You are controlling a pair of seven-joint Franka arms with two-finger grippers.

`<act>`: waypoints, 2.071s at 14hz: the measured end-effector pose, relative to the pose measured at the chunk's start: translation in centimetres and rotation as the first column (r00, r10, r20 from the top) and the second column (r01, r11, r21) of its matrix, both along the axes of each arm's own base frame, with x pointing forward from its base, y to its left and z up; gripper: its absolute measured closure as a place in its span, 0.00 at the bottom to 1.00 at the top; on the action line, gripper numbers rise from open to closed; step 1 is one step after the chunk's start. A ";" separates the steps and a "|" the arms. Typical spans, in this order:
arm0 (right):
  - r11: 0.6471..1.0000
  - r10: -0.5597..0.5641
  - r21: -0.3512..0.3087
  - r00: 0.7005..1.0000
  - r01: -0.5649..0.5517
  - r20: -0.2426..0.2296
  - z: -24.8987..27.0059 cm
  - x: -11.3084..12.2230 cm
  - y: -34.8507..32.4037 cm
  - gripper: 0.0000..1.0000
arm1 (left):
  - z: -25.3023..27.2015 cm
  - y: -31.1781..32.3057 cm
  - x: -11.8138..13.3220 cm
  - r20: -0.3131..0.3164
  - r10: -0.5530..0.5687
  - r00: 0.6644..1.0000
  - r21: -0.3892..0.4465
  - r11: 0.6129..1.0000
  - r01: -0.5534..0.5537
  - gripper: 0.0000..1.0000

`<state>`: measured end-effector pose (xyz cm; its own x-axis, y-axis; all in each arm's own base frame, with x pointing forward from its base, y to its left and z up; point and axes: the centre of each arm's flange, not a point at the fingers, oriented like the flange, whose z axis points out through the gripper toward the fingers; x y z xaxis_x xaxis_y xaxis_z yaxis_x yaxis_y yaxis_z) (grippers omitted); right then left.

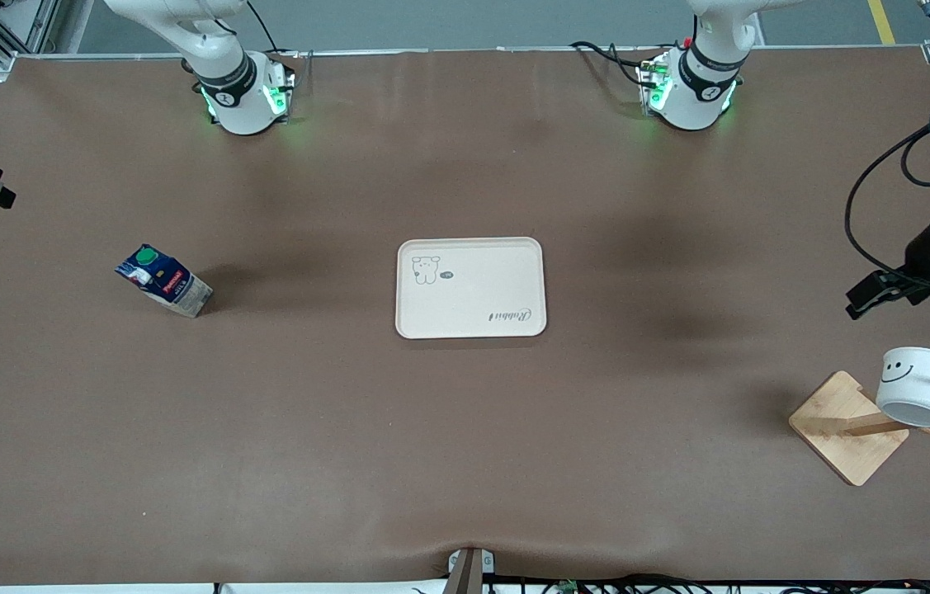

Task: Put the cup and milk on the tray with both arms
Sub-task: 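Move the left gripper toward the white mug on the wooden stand, then grasp the white mug rim with the left gripper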

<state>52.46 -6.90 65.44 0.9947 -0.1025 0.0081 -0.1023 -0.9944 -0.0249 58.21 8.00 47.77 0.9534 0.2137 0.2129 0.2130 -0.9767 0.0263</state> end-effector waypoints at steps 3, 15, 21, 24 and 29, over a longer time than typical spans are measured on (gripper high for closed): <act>1.000 0.000 0.000 1.000 0.000 0.000 0.0 0.0 0.0 0.00 | -0.7 2.9 -0.4 0.027 -0.039 0.999 -0.009 0.999 0.039 0.00; 1.000 0.000 0.000 1.000 0.000 0.000 0.0 0.0 0.0 0.00 | -5.7 6.4 2.0 0.152 -0.194 0.969 -0.041 0.978 0.202 0.00; 1.000 0.000 0.000 1.000 0.000 0.000 0.0 0.0 0.0 0.00 | -4.7 4.8 4.2 0.187 -0.243 0.952 -0.025 0.967 0.252 0.00; 1.000 0.000 0.000 1.000 0.000 0.000 0.0 0.0 0.0 0.00 | -4.2 4.4 4.6 0.197 -0.256 0.946 -0.016 0.964 0.264 0.00; 1.000 0.000 0.000 1.000 0.000 -0.001 0.0 0.0 0.0 0.00 | -4.4 4.5 4.7 0.193 -0.261 0.946 -0.016 0.963 0.269 0.29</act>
